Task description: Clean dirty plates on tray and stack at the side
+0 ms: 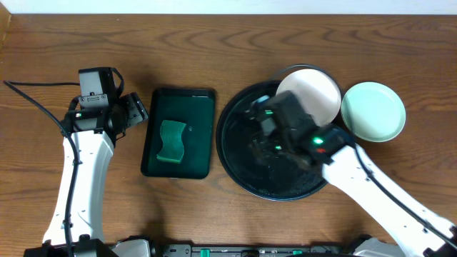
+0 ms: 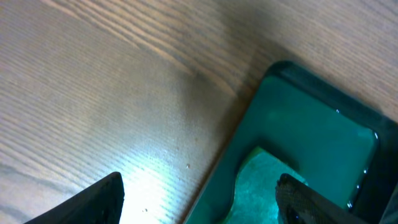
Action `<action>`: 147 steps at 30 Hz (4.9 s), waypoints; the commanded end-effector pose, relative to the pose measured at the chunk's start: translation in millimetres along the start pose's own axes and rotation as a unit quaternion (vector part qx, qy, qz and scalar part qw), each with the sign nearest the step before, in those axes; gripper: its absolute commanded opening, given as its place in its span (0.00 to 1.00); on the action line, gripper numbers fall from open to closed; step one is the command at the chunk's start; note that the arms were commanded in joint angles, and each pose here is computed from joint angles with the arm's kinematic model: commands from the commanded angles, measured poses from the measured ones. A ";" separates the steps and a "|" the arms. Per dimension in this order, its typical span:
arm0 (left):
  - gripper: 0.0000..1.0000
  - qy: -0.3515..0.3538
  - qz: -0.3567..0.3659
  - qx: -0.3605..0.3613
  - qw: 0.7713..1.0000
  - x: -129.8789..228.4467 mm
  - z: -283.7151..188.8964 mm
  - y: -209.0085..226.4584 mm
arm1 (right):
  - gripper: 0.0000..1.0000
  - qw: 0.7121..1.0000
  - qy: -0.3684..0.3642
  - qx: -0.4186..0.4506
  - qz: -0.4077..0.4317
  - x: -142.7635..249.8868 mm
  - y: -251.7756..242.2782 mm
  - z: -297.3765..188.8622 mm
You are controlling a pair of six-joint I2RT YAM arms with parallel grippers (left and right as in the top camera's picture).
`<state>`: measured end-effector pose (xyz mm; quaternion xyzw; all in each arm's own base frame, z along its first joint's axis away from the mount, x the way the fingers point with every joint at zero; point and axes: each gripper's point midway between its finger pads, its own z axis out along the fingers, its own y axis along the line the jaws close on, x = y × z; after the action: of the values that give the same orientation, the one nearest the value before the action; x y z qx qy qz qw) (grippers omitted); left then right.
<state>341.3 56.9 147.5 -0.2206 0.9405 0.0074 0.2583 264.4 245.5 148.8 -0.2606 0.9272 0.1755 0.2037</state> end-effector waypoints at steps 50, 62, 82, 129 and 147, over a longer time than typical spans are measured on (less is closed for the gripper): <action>0.79 -0.003 -0.004 -0.006 1.000 -2.2 0.1 2.2 | 0.19 0.965 0.222 0.129 -0.058 66.4 53.1 131.0; 0.79 -0.003 -0.004 -0.006 1.000 -2.2 0.1 2.2 | 0.18 0.965 0.219 0.134 -0.052 71.4 49.3 136.2; 0.78 -0.003 -0.004 -0.006 1.000 -2.2 0.1 2.2 | 0.01 0.969 0.220 0.102 -0.043 77.8 60.4 143.5; 0.79 -0.003 -0.004 -0.006 1.000 -2.2 0.1 2.2 | 0.06 0.967 0.215 0.124 -0.064 81.9 53.3 145.9; 0.78 -0.003 -0.004 -0.006 1.000 -2.2 0.1 2.2 | 0.01 0.971 0.218 0.077 -0.059 84.3 73.6 149.7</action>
<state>341.5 57.0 147.6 -0.2206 0.9404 0.0073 0.2588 221.3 317.8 5.0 -0.3119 0.9481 -0.0167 0.0596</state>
